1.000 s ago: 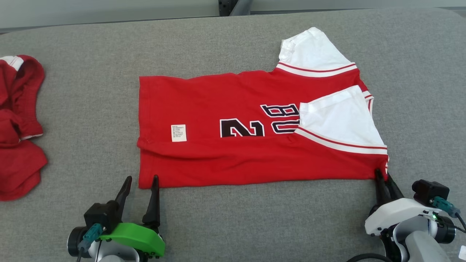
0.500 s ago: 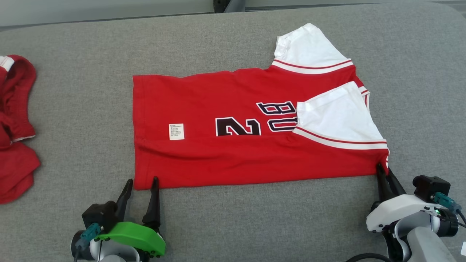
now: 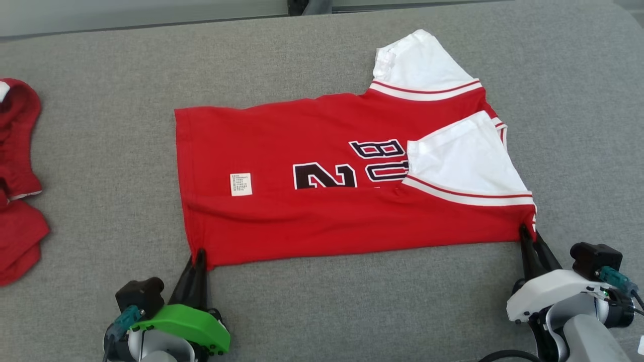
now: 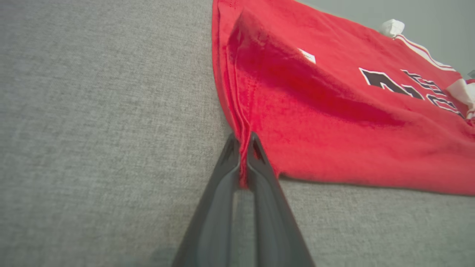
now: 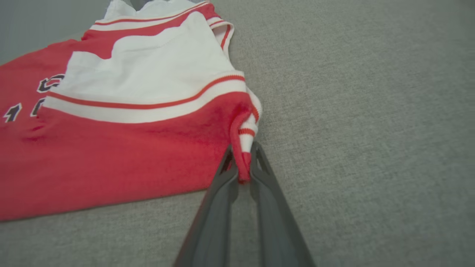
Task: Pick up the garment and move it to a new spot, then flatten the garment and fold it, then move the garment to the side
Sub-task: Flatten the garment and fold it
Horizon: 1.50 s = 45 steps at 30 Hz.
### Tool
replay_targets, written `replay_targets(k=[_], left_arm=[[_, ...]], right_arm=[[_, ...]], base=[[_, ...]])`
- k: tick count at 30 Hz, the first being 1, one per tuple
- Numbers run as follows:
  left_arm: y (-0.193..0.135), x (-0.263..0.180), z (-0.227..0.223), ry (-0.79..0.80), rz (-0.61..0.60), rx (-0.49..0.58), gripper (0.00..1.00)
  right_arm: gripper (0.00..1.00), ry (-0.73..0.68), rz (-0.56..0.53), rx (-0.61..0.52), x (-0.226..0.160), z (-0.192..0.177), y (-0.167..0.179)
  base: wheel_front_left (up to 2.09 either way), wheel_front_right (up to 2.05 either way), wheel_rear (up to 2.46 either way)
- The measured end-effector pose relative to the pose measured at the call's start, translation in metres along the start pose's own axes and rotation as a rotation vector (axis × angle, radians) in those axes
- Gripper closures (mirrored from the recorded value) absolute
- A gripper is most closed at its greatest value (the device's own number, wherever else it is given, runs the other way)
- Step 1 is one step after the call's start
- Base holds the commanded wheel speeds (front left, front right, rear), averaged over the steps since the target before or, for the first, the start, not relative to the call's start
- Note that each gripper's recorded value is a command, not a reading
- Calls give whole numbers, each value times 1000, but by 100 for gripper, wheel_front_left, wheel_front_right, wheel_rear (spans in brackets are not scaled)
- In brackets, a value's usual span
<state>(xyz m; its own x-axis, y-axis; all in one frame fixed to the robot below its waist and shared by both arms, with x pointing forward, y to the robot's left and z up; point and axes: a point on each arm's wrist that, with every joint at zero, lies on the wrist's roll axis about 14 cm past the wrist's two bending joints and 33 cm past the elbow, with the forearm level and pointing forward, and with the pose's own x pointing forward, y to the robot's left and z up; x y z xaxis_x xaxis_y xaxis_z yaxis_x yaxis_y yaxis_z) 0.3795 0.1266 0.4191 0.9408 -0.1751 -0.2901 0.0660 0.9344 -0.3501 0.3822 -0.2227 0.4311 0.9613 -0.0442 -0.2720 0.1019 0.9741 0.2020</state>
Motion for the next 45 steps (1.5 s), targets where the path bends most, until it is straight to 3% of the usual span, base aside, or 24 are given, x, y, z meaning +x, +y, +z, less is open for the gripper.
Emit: replay_targets(k=[23,24,25,36,45], left_arm=[[24,-98,-30,13,100,-8,100],[25,-99,-31,13,102,-10,77],[25,-100,-30,12,104,-11,0],[20,-68,17,-98,73,50,0],[8,8,59,-114,-19,163,0]], right_arm=[[100,50,20,43,-88,-37,5],[68,45,20,45,-89,-36,5],[0,37,20,47,-88,-33,5],[0,-94,29,-7,-53,19,4],[0,-205,144,-76,17,76,49]], base=[[0,0,0],[0,0,0],[0,0,0],[0,0,0],[0,0,0]])
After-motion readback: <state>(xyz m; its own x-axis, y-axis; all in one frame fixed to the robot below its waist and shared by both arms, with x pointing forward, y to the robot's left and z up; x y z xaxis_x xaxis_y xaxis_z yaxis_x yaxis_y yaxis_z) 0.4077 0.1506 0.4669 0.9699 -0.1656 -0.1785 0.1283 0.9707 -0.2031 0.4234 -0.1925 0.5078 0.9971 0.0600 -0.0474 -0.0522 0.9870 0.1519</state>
